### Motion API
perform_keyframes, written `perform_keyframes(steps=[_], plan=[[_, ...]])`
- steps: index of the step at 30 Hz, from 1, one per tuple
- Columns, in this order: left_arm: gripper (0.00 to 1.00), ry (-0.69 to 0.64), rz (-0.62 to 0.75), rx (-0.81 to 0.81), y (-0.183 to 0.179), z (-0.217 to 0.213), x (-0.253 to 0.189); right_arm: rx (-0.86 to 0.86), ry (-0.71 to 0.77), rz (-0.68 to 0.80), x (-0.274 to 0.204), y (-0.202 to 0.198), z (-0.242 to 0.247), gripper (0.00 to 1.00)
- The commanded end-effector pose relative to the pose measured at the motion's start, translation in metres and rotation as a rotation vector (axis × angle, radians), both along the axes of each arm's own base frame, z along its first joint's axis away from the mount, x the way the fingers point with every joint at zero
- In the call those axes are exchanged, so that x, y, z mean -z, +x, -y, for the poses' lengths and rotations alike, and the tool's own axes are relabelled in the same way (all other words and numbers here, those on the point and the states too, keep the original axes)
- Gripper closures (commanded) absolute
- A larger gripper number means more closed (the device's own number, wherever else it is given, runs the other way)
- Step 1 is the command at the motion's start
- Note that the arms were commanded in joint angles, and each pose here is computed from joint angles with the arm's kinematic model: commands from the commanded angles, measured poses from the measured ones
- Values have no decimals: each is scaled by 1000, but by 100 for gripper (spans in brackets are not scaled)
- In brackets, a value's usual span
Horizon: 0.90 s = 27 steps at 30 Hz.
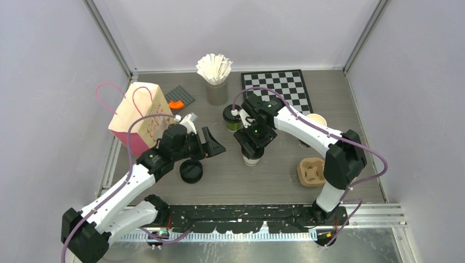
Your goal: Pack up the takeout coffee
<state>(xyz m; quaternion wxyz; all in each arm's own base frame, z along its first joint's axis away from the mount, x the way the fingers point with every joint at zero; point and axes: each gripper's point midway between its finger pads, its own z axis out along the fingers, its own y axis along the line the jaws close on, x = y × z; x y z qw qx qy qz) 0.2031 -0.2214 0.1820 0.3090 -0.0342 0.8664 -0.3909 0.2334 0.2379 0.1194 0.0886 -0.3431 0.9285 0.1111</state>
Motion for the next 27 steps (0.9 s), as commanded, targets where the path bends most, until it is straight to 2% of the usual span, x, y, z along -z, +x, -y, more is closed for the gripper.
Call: perform_keyframes(steps=[1, 10, 19, 27], plan=[[21, -106, 65, -7, 21, 20, -22, -52, 91, 41, -20, -3, -7, 6], [25, -131, 50, 44, 41, 45, -10, -93, 114, 47, -25, -13, -3, 6], [32, -248, -11, 157, 46, 80, 4, -108, 137, 45, -19, -13, -7, 6], [31, -347, -45, 235, 45, 99, 18, -109, 147, 68, -18, -12, -7, 6]])
